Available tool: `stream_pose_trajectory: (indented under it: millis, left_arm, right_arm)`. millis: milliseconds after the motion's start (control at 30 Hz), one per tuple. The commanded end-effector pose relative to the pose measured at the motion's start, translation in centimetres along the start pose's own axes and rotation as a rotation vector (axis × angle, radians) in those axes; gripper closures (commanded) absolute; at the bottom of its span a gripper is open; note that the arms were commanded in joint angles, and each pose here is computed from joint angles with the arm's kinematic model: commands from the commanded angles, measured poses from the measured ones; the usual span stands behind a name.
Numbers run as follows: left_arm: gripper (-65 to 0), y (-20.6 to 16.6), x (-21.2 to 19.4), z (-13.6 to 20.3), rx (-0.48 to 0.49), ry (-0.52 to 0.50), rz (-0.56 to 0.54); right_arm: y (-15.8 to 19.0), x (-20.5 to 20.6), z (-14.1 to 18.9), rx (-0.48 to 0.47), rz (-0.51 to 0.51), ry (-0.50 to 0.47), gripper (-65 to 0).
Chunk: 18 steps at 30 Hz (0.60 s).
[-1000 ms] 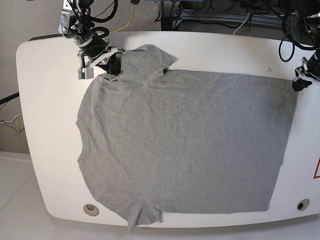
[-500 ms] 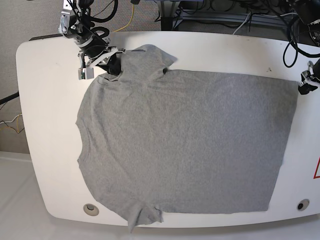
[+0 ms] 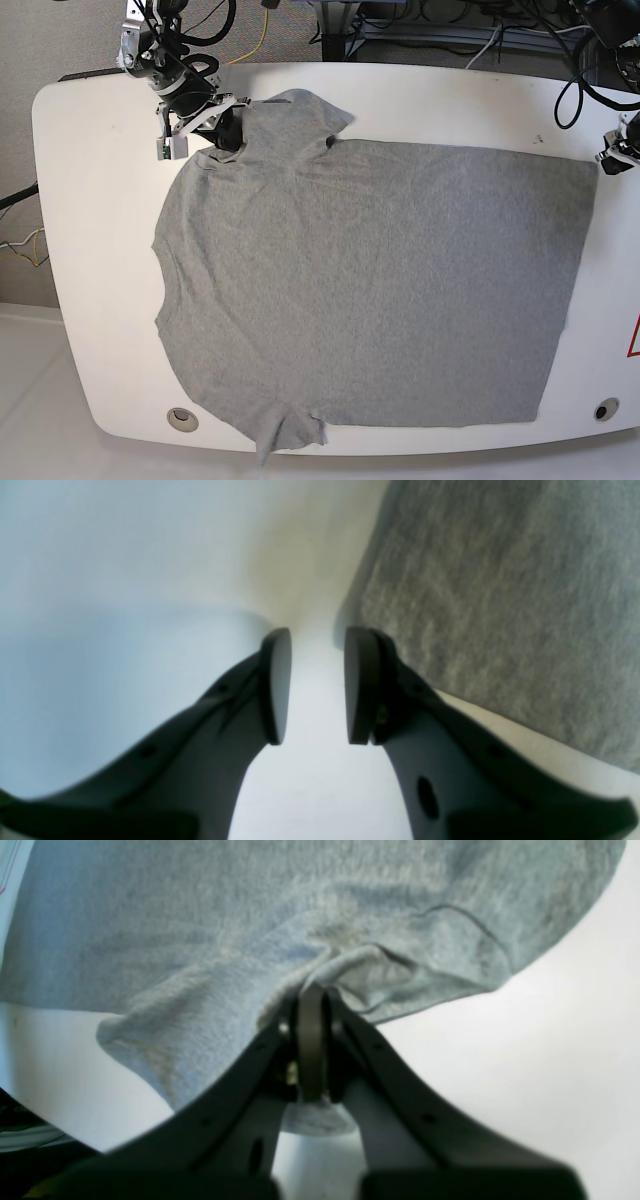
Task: Fold the T-shirt properly
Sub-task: 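Adjust the left gripper's pinch on the shoulder edge of the shirt, then hold both shoulder corners and tighten grip with both grippers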
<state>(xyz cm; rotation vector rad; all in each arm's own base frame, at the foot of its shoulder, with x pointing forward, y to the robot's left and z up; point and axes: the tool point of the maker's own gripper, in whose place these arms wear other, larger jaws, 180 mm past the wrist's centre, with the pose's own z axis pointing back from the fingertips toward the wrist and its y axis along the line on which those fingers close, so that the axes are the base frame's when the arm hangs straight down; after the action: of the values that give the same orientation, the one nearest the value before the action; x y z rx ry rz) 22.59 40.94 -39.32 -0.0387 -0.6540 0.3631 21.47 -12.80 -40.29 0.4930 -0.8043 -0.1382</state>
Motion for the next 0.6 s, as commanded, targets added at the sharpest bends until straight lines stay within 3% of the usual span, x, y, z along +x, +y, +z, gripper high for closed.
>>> stream_pose_trajectory:
  millis: [0, 567]
  left_arm:
    - [-16.7, 0.0, 1.4, 0.3, 0.005, -0.04, -0.019]
    - [-16.7, -0.5, 2.2, 0.0, 0.002, -0.078, -0.015]
  right_arm:
    - [0.2, 1.3, 0.2, 0.011, 0.017, -0.041, 0.0]
    - [0.1, 1.2, 0.2, 0.008, 0.018, -0.036, 0.0]
